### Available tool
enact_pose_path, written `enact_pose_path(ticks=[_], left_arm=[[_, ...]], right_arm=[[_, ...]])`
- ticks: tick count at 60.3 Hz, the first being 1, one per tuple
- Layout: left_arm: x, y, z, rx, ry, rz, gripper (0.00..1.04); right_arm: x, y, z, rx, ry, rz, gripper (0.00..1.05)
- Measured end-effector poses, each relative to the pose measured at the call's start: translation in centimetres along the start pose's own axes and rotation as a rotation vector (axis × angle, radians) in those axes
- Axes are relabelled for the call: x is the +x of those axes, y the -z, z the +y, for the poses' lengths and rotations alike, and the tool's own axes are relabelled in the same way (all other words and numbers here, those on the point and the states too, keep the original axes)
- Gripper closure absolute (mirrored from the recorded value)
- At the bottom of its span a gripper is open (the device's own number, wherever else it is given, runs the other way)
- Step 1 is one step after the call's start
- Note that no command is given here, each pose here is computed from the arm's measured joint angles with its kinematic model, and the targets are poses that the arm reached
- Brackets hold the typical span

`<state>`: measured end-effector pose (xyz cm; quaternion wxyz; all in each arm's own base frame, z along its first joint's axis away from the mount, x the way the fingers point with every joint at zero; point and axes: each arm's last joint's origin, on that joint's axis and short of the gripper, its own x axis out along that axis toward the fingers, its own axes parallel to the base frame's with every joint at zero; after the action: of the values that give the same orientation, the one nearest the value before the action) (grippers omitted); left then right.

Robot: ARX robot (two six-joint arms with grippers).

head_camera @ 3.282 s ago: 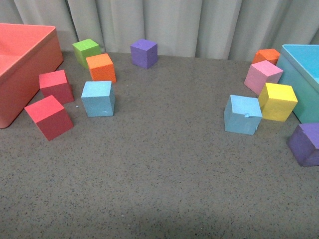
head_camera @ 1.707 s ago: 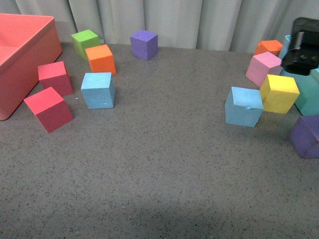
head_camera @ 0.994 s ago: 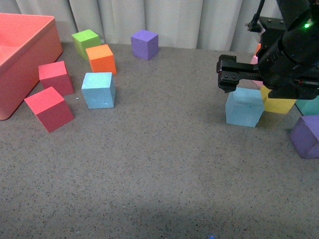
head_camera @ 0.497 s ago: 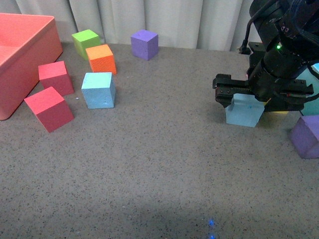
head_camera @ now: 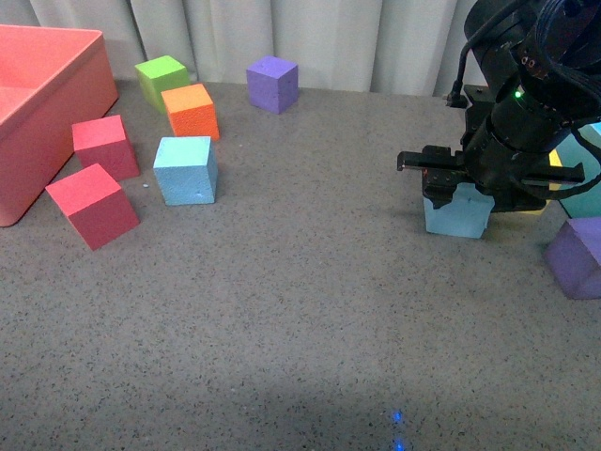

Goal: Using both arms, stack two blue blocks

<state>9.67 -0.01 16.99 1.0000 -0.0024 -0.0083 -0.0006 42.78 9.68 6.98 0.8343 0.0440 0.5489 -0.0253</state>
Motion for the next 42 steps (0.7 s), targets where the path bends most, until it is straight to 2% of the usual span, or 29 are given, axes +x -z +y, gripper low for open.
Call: enact_pose_path(ticks=[14,27,42], left_arm=[[0.0,0.0,0.0,0.0,0.0,0.0,0.07],[0.0,0.0,0.0,0.0,0.0,0.0,0.07],[0.0,0.0,0.0,0.0,0.0,0.0,0.07]], right_arm=[[-1.3,0.3,2.7,-0.069,-0.082,-0.012,0.58],[-2.0,0.3,7.8,-0.162,-0.144,-0.032,0.58],[-0.5,0.4,10.8,-0.201,-0.152,-0.005,0.58]])
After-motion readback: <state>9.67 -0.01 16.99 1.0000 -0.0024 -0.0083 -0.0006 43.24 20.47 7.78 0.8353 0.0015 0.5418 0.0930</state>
